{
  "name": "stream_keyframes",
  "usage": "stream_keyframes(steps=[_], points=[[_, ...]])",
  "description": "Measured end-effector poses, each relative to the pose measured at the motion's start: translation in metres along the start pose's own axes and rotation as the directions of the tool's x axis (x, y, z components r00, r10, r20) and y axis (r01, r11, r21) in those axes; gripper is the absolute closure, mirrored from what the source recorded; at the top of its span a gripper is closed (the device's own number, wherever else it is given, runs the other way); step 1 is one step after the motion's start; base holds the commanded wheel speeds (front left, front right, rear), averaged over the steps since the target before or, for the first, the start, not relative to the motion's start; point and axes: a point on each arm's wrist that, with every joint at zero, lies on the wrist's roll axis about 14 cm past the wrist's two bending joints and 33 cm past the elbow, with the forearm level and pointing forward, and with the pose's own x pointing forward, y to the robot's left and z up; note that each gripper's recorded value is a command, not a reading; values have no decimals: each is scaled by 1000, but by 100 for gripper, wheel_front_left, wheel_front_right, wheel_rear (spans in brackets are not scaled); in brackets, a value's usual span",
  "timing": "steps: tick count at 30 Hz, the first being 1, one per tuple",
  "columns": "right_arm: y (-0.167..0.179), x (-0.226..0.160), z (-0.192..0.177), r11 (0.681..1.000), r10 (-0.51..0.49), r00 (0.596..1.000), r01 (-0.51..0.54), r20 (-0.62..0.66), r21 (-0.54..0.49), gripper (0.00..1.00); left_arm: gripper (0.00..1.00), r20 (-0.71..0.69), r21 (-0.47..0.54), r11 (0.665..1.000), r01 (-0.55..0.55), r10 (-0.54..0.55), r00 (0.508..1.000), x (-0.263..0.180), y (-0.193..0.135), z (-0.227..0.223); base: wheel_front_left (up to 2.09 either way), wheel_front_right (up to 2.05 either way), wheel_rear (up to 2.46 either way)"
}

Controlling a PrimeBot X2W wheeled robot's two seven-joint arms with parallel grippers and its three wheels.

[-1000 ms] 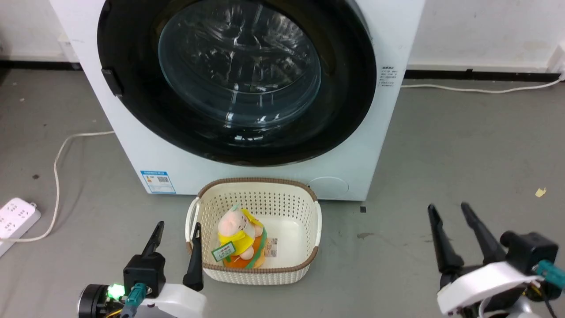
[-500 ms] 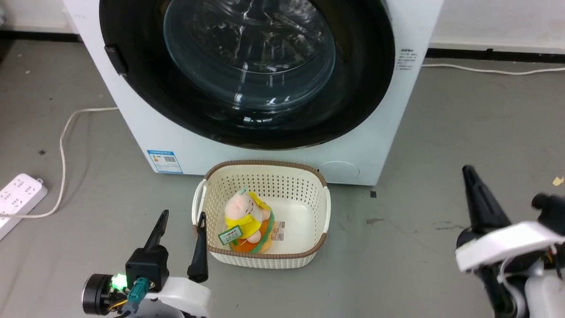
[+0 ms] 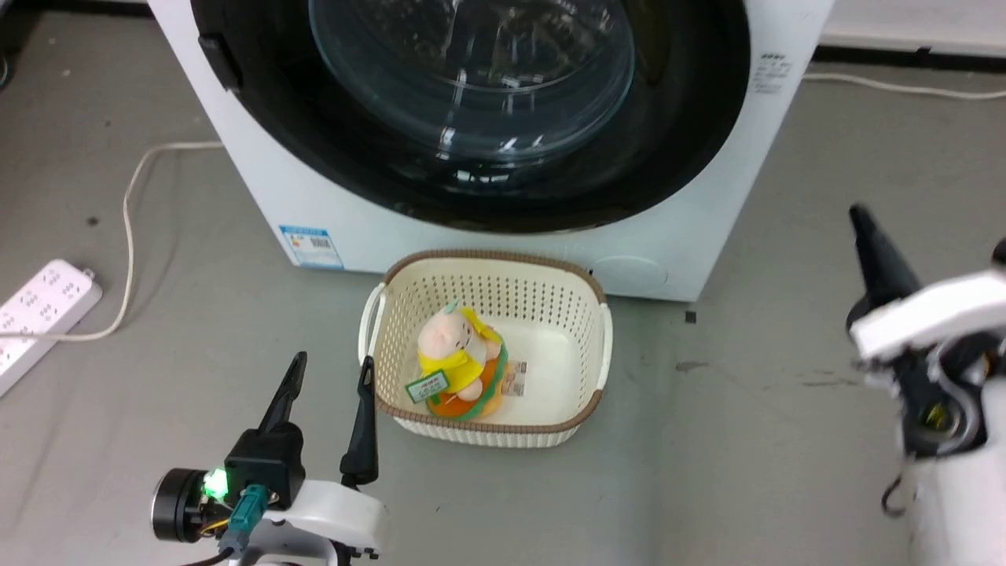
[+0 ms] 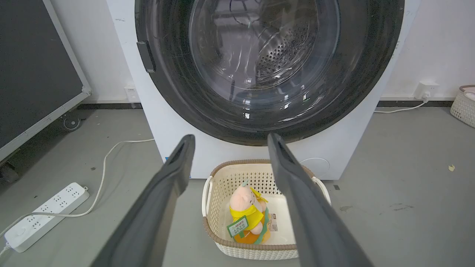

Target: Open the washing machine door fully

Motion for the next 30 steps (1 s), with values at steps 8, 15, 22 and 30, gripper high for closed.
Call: stream_keyframes(steps=[8, 15, 22, 30], points=[[8, 47, 3, 987, 24, 998, -15, -55, 157, 100, 0, -7, 5, 1000, -22, 22, 1000, 3, 7, -6, 0, 0, 0], [12, 81, -2, 975, 42, 991, -13, -130, 222, 100, 0, -22, 6, 999, -48, 48, 999, 5, 14, -13, 0, 0, 0], [12, 116, -3, 960, 52, 980, 3, -190, 279, 100, 0, -25, 6, 998, -58, 58, 998, 10, 17, -18, 0, 0, 0], [24, 156, 7, 916, 96, 971, -1, -218, 400, 100, 0, -39, 10, 997, -77, 77, 996, 14, 22, -26, 0, 0, 0]])
